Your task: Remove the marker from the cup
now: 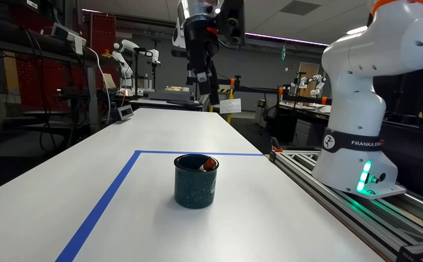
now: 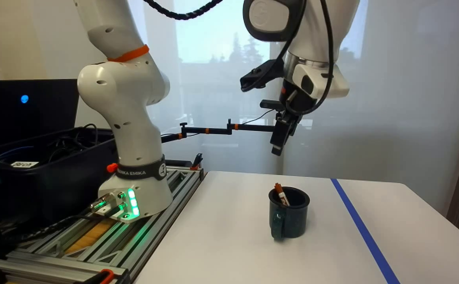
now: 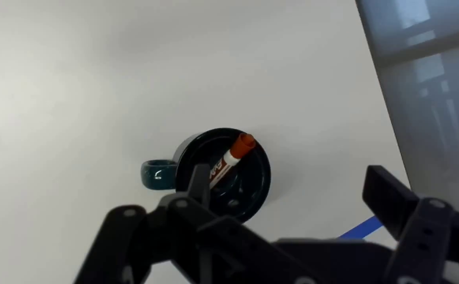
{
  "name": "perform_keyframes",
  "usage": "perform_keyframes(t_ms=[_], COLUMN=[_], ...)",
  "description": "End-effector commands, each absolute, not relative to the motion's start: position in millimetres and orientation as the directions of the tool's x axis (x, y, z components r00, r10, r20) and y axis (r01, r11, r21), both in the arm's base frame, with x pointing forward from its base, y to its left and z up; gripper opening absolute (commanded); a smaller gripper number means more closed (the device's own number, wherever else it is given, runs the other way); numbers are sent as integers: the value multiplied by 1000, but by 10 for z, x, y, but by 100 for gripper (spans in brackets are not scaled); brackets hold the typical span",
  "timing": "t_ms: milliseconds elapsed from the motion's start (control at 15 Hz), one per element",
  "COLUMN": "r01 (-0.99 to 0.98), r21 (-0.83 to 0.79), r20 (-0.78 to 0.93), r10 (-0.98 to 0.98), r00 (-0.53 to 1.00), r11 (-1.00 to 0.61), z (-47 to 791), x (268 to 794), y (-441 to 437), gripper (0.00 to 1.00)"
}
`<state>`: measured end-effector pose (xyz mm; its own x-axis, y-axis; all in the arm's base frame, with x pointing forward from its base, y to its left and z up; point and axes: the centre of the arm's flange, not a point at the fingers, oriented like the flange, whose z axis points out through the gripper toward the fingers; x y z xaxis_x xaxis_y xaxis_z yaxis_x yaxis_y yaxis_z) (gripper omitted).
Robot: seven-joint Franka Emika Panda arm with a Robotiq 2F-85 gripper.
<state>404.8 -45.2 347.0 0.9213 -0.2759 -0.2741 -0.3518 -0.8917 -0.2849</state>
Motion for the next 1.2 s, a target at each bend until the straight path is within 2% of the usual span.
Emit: perform_keyframes(t_ms=[0, 467, 1133], r01=[-363, -382, -499], r21=[-290, -302, -312], r20=[-287, -355, -427], r10=[-281, -269, -350], r00=[916, 895, 834], r11=[-885, -873, -809], z=[3418, 3197, 2850], x=[4074, 4151, 4261], y=[-455, -521, -624], gripper=[100, 100, 100])
